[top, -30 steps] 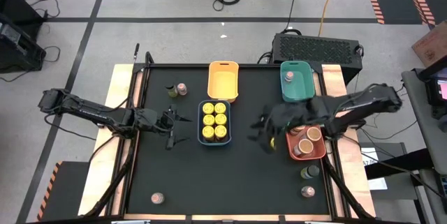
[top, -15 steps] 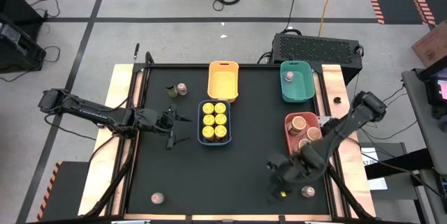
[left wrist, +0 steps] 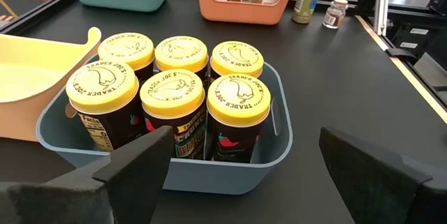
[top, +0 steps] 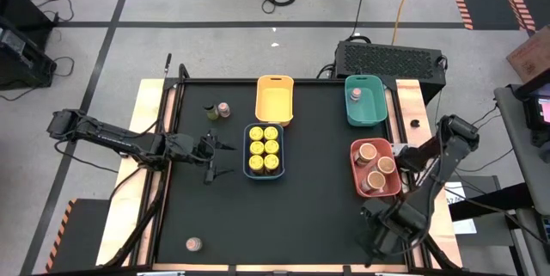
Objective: Sort spices by type
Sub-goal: Put the brown seasoning bottle into the green bin
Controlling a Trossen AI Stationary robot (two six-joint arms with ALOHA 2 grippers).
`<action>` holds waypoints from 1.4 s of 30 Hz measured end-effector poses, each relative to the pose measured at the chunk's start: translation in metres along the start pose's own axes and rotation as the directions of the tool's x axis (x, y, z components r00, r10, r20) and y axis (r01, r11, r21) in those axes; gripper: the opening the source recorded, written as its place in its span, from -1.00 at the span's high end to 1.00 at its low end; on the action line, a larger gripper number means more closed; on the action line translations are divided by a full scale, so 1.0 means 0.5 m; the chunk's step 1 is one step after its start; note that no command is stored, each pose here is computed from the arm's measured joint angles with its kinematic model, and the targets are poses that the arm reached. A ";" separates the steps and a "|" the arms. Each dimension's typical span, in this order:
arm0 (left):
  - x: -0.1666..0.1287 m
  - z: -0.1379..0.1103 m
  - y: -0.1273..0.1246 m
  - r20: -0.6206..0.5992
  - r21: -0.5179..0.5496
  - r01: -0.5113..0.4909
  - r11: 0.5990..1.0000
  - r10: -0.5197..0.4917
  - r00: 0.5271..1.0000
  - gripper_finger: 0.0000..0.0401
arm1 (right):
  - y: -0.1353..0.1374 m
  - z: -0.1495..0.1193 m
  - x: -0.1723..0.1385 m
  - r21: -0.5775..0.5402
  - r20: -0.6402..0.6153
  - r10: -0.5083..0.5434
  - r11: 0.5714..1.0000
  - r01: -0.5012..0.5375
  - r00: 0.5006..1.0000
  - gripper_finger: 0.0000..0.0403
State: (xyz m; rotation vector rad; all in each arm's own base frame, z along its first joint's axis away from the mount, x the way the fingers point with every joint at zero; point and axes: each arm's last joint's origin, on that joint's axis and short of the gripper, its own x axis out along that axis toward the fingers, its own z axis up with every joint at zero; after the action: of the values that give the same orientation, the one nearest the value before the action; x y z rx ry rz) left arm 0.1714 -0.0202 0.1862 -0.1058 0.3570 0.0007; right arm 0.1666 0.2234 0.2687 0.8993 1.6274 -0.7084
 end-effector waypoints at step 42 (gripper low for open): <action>0.000 0.000 0.000 0.000 0.001 0.000 1.000 0.000 1.000 -0.81 | -0.048 0.036 0.201 -0.149 -0.055 0.024 0.988 -0.032 0.998 -0.56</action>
State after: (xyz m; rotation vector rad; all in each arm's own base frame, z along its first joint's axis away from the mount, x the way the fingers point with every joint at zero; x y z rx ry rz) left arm 0.1714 -0.0202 0.1862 -0.1045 0.3572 0.0005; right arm 0.1437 0.2152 0.1667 0.8364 1.6880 -0.5387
